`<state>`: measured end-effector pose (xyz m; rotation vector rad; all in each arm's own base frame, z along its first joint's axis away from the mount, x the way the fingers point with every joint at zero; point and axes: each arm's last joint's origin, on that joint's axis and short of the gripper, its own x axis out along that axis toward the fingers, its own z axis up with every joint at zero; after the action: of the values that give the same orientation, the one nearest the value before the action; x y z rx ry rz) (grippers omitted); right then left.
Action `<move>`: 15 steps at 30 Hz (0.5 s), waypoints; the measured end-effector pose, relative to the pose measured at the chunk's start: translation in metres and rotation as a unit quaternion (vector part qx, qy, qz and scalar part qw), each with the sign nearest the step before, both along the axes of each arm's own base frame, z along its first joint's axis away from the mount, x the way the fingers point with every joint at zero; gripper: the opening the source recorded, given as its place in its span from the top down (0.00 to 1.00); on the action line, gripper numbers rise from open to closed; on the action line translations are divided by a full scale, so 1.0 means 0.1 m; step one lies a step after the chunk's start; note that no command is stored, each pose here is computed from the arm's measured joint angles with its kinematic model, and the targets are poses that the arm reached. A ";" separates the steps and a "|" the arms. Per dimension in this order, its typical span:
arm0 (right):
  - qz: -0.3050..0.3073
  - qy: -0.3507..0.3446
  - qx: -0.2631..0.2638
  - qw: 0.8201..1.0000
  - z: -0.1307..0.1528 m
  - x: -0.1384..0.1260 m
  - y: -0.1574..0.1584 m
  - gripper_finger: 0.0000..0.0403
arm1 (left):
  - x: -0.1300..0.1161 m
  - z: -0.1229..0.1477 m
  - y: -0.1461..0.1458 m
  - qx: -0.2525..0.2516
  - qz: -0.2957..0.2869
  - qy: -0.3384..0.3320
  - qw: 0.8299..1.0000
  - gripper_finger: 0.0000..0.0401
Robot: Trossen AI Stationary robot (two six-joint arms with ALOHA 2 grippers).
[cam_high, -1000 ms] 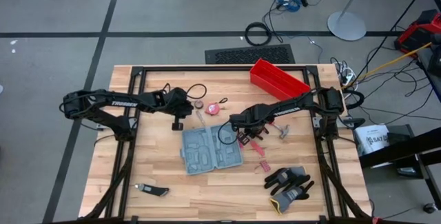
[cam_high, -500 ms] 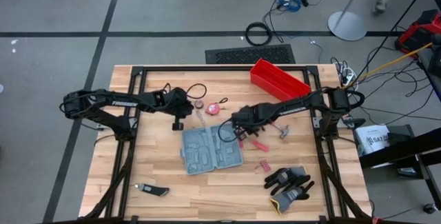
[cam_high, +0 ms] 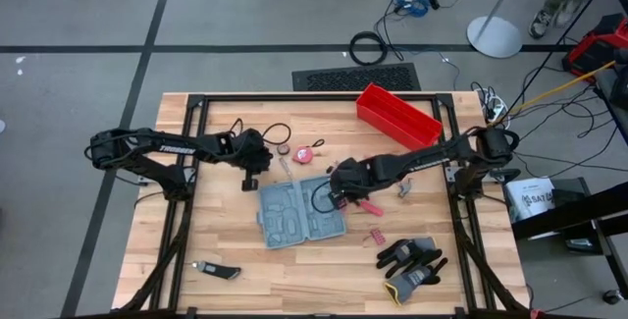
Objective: Prefit tool cases
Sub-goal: Put the pliers into the toolbox
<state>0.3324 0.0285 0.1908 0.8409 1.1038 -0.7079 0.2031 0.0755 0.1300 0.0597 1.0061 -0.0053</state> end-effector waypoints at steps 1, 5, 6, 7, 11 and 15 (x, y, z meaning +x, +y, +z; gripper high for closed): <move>-0.002 -0.018 0.004 1.000 0.02 0.03 0.04 0.90 | 0.00 0.00 -0.01 -0.011 0.004 -0.004 1.000 1.00; -0.012 -0.093 0.015 0.995 0.06 0.15 0.19 0.90 | 0.01 0.00 -0.04 -0.036 0.025 -0.004 0.999 1.00; -0.015 -0.114 0.014 0.993 0.06 0.18 0.24 0.90 | 0.01 0.00 -0.05 -0.040 0.028 -0.003 0.999 1.00; -0.017 -0.131 0.015 0.991 0.07 0.21 0.28 0.90 | 0.01 0.00 -0.06 -0.043 0.030 -0.002 0.999 1.00; -0.038 -0.192 -0.001 0.981 0.09 0.28 0.44 0.90 | 0.03 0.00 -0.10 -0.057 0.037 -0.001 0.998 1.00; -0.059 -0.246 -0.008 0.967 0.10 0.35 0.61 0.90 | 0.05 0.00 -0.17 -0.091 0.028 -0.005 0.995 1.00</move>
<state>0.3671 0.0896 0.2010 1.0084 0.6051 -0.5609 0.2079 0.0581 0.1302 -0.1353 0.9924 -0.0462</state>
